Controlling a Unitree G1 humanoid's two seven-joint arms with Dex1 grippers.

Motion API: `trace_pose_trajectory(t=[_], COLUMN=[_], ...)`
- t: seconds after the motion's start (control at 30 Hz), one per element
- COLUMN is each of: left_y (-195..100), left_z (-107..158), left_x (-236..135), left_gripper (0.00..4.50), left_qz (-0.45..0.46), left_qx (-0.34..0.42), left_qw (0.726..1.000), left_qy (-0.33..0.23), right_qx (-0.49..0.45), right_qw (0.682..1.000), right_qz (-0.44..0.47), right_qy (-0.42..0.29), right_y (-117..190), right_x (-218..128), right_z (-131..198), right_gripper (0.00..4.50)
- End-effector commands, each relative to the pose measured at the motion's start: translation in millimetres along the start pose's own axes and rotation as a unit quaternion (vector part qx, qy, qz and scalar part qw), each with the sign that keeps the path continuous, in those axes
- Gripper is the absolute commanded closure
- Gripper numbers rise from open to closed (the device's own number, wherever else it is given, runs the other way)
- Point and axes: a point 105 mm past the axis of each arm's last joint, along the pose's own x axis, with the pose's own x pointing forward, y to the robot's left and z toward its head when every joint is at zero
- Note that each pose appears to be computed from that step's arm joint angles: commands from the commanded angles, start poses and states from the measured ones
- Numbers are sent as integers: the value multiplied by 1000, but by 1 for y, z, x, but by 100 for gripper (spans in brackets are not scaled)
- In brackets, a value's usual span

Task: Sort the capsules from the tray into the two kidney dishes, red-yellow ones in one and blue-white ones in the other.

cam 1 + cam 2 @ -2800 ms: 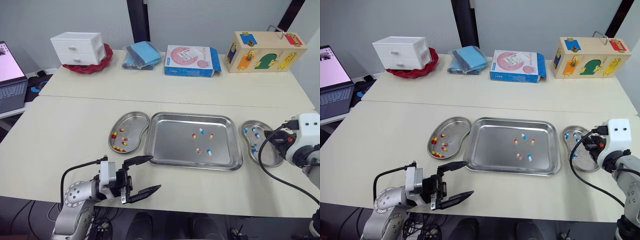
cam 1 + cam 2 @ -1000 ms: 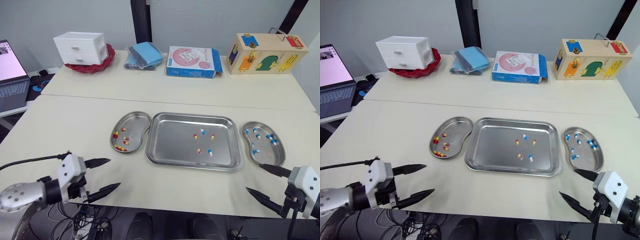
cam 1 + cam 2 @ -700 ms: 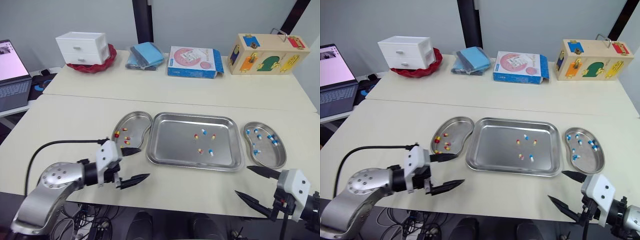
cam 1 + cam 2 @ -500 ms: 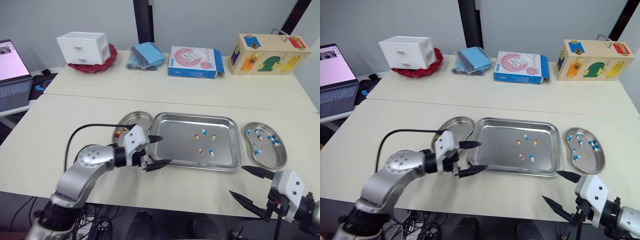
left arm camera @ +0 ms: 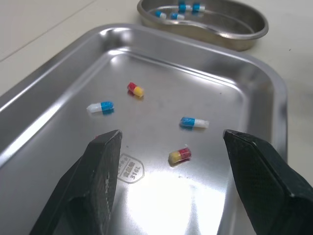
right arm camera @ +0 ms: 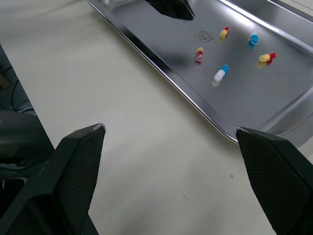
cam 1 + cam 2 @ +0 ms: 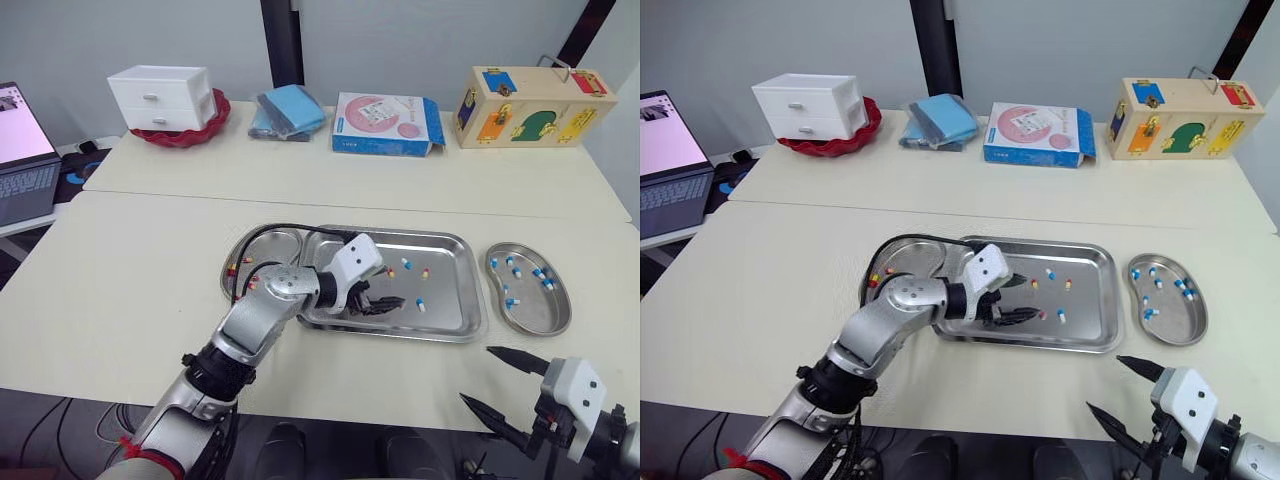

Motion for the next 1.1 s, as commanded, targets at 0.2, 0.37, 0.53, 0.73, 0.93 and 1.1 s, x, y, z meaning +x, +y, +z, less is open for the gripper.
trace_pose_trajectory(t=[0.2, 0.37, 0.53, 0.73, 0.93, 1.1], left_y=[-2, -5, -14, -19, -19, -16], left_z=[-2, -3, -10, -18, -21, -17], left_x=[17, 24, 28, 30, 33, 34], left_gripper=[112, 112, 112, 197, 391, 449], left_qz=[9, 6, -20, -33, -35, -30], left_qx=[4, 1, 9, 13, 18, 24], left_qw=[1000, 1000, 999, 998, 998, 998], left_qy=[18, 23, 38, 54, 57, 47], right_qx=[-6, -3, -1, 0, 2, 4], right_qw=[1000, 1000, 1000, 1000, 1000, 1000], right_qz=[-10, -11, -12, -14, -16, -16], right_qy=[-5, -5, -3, -1, 0, 1], right_y=[3, 4, 5, 5, 5, 6], right_x=[-2, -2, -2, -3, -3, -3], right_z=[-3, -4, -5, -5, -5, -6], right_gripper=[0, 0, 0, 0, 0, 0])
